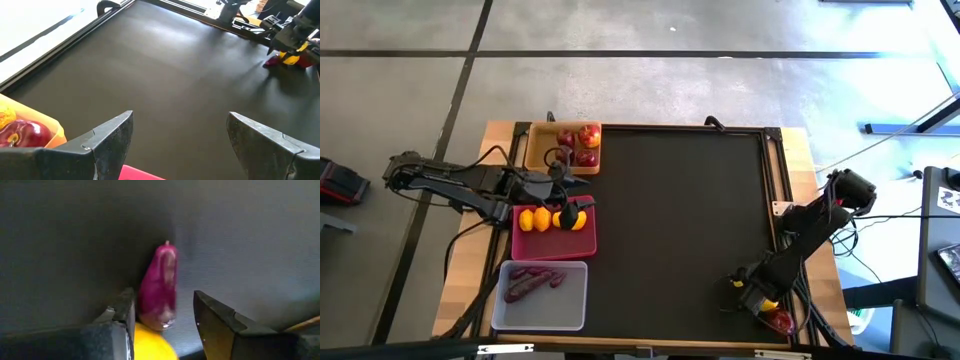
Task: Sort produce into baskets
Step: Put the eggplant into the transparent bin
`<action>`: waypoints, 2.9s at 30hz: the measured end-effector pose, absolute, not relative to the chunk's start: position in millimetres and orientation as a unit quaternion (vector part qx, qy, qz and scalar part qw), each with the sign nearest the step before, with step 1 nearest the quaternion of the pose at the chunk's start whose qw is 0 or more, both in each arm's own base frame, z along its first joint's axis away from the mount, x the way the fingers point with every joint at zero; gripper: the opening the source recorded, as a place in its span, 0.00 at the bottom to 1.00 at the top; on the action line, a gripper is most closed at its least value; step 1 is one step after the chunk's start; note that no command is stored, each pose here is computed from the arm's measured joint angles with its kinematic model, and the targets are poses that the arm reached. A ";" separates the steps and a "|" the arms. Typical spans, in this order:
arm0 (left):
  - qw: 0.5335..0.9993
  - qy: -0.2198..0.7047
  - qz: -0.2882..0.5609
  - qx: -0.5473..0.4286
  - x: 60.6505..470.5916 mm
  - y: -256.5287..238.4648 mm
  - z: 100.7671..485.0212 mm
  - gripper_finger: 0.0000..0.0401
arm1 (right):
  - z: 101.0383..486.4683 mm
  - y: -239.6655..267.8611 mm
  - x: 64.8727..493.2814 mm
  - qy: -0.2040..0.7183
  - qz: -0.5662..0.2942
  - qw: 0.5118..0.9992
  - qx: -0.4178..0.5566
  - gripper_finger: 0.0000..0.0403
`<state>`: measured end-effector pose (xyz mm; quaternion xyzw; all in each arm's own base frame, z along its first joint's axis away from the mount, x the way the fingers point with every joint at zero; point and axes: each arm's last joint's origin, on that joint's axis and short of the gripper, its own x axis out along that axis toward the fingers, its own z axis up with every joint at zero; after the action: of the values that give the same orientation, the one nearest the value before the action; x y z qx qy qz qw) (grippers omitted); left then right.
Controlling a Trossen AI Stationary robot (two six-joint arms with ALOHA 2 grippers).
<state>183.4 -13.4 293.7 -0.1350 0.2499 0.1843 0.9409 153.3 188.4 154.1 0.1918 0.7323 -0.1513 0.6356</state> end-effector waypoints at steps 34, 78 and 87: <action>0.955 0.258 0.131 -0.071 218.0 -35.2 278.7 0.78 | 215.4 166.3 234.7 0.556 -0.091 0.826 0.021 0.02; 0.993 0.100 0.039 -0.044 313.5 -71.9 235.2 0.46 | 269.7 114.9 324.1 0.272 -0.104 0.955 -0.062 0.02; 0.994 0.102 0.028 -0.036 313.2 -73.0 235.2 0.19 | 270.9 116.3 325.6 0.265 -0.088 0.959 -0.058 0.04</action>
<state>313.2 -73.0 235.2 -0.0358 0.1025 0.0280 0.9937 325.6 116.3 270.9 -0.0581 0.2648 -0.0880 0.9585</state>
